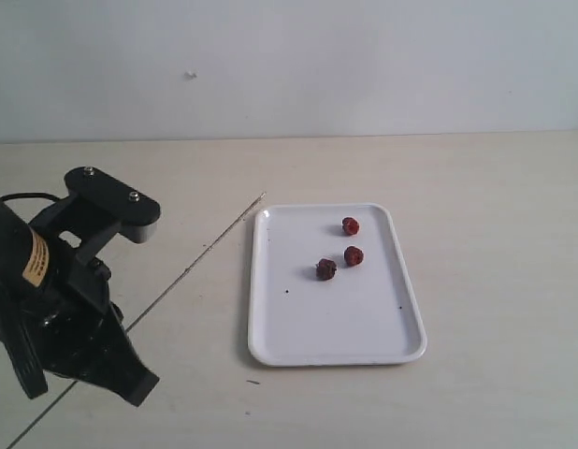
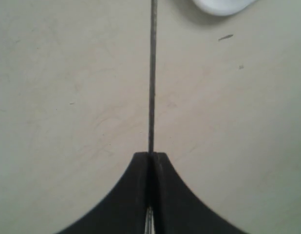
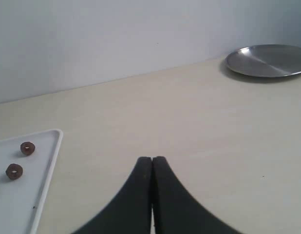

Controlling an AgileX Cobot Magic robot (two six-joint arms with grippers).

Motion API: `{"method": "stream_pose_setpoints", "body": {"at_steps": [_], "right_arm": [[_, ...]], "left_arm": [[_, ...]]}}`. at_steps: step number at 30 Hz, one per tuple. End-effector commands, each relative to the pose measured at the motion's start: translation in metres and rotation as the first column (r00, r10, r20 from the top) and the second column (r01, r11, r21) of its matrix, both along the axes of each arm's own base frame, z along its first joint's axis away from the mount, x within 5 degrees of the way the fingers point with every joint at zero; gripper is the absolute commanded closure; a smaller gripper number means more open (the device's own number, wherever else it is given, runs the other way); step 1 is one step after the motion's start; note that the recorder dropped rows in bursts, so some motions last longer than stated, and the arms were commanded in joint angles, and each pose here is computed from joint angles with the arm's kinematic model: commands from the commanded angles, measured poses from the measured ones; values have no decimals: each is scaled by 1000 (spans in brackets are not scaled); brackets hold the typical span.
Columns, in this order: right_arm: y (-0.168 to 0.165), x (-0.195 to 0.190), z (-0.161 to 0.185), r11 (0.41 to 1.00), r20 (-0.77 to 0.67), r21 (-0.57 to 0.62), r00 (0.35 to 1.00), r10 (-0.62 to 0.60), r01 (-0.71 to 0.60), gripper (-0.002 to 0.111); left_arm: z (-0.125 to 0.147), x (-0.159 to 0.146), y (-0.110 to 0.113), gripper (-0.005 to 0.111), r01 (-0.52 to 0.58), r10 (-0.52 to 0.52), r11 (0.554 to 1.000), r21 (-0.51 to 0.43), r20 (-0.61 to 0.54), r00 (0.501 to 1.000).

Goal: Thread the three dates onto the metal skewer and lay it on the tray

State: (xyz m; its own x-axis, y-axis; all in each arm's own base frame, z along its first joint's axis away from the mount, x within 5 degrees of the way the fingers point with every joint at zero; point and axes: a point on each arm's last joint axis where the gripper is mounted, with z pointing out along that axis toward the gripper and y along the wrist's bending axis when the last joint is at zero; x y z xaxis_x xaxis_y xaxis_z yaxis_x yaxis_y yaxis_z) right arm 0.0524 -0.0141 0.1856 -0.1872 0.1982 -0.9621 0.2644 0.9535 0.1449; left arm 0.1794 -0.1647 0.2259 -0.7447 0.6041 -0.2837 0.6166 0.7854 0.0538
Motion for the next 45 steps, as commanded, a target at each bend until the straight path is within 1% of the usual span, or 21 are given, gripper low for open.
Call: {"method": "stream_pose_setpoints", "body": {"at_steps": [1, 3, 5, 9, 14, 15, 17, 21, 23, 24, 25, 26, 27, 30, 32, 35, 37, 39, 42, 43, 45], "right_arm": [[0, 0, 0, 1000, 14, -8, 1000, -2, 2, 108], [0, 0, 0, 1000, 14, -8, 1000, -2, 2, 108], [0, 0, 0, 1000, 14, -8, 1000, -2, 2, 108], [0, 0, 0, 1000, 19, -9, 1000, -1, 2, 108], [2, 3, 15, 1000, 181, -24, 983, 22, -18, 108], [3, 3, 23, 1000, 271, 1, 962, 27, -28, 108], [3, 3, 29, 999, 338, 11, 941, 29, -34, 108], [4, 0, 42, 999, 469, -16, 882, 44, -41, 108], [4, -1, 47, 984, 559, 151, 829, -6, -94, 108], [4, -4, 55, 958, 647, 241, 761, -41, -154, 108], [4, -6, 59, 951, 684, 250, 729, -39, -184, 108], [7, -7, 68, 952, 692, 226, 722, -7, -206, 108], [9, -8, 76, 961, 681, 187, 732, 22, -202, 108], [9, 9, 113, 983, 560, 97, 825, 75, -155, 108], [4, 26, 126, 986, 474, 114, 879, 56, -124, 108], [-7, 66, 144, 989, 323, 125, 946, 29, -73, 108], [-18, 108, 154, 994, 182, 111, 983, 4, -25, 108], [-22, 137, 158, 997, 105, 70, 994, 18, -25, 108], [-17, 186, 160, 996, -57, -51, 996, 75, -78, 108], [-13, 199, 164, 990, -96, -97, 991, 93, -103, 108], [-3, 228, 157, 964, -260, -199, 958, 121, -176, 108]], "left_arm": [[-4, -3, 1, 107, 3, -3, 1000, -21, 16, 1000], [-8, -2, 0, 107, 0, 2, 999, -51, 37, 999], [-12, -3, 0, 107, -38, 41, 996, -77, 39, 998], [-16, -4, 1, 107, -80, 84, 991, -105, 35, 996], [-18, -5, 1, 107, -86, 89, 991, -102, 29, 996], [-18, -5, 2, 107, -82, 86, 992, -99, 31, 996], [-18, -4, 2, 107, -77, 81, 993, -93, 35, 996], [-25, -3, 1, 107, -61, 63, 996, -62, 24, 998], [-36, 0, -1, 107, -54, 55, 998, -21, 1, 999], [-44, 3, -2, 107, -44, 44, 999, 12, -6, 999], [-48, 4, -2, 107, -44, 44, 999, 27, -14, 999], [-55, 6, -4, 107, -41, 42, 998, 37, -26, 999], [-58, 7, -6, 107, -40, 41, 999, 35, -26, 999], [-63, 9, -9, 107, -36, 36, 999, 26, -23, 999], [-63, 9, -9, 107, -36, 37, 999, 27, -24, 999], [-63, 9, -9, 107, -38, 38, 999, 28, -26, 999], [-63, 9, -9, 107, -38, 38, 999, 28, -26, 999], [-63, 9, -8, 107, -38, 39, 999, 32, -29, 999], [-63, 7, -6, 107, -41, 43, 998, 55, -46, 998], [-64, 6, -5, 107, -42, 45, 997, 63, -52, 998], [-64, 6, -4, 107, -43, 48, 996, 76, -61, 997]]}}
